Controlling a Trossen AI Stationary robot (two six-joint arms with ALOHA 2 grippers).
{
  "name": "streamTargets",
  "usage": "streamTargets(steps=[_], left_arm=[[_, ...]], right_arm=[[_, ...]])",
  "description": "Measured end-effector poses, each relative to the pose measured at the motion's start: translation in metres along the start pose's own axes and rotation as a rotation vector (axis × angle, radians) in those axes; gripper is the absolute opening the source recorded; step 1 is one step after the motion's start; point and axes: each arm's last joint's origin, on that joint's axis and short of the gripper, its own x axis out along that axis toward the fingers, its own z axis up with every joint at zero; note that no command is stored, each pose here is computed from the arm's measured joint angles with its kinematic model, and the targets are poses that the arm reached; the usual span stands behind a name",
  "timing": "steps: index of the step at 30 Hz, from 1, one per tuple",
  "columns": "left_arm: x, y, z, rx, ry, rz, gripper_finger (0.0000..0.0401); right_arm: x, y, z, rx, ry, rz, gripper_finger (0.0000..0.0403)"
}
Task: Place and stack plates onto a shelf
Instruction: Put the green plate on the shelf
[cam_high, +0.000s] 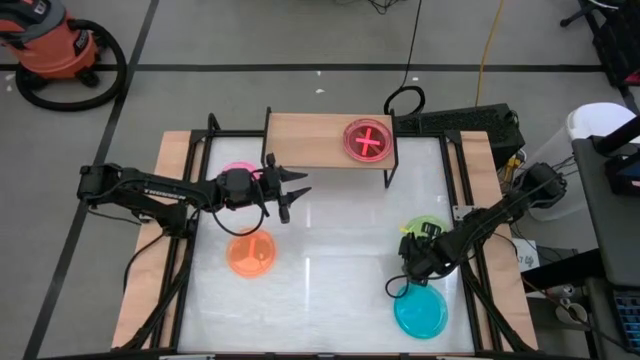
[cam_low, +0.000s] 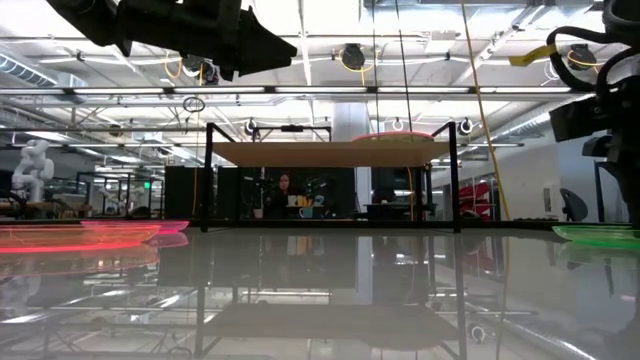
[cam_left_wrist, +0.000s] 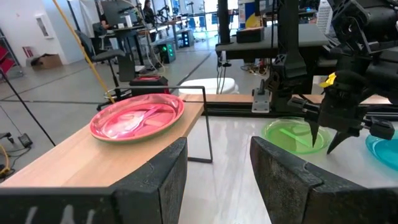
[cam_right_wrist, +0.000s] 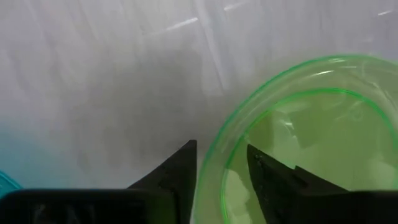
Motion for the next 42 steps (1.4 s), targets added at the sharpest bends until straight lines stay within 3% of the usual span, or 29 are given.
streamTargets(steps=[11,20,26,37,42], left_arm=[[0.000,0.000,0.000,0.000,0.000,0.000,0.0181],[0.000,0.000,0.000,0.000,0.000,0.000,0.0181],[0.000,0.000,0.000,0.002,0.000,0.000,0.0181],[0.000,0.000,0.000,-0.001,0.001,-0.001,0.0181],[0.000,0.000,0.000,-0.009,0.002,-0.001,0.0181]], right_arm=[[-0.011,-0.002,0.002,-0.084,0.019,-0.059,0.0009],[-0.011,-0.002,0.002,-0.084,0.021,-0.061,0.0001],[-0.011,-0.001,0.001,-0.115,0.056,-0.031,0.0024],[-0.012,-0.005,-0.004,-0.089,0.143,-0.035,0.0130],[-0.013,-0.008,-0.006,-0.056,0.164,-0.070,0.0153]])
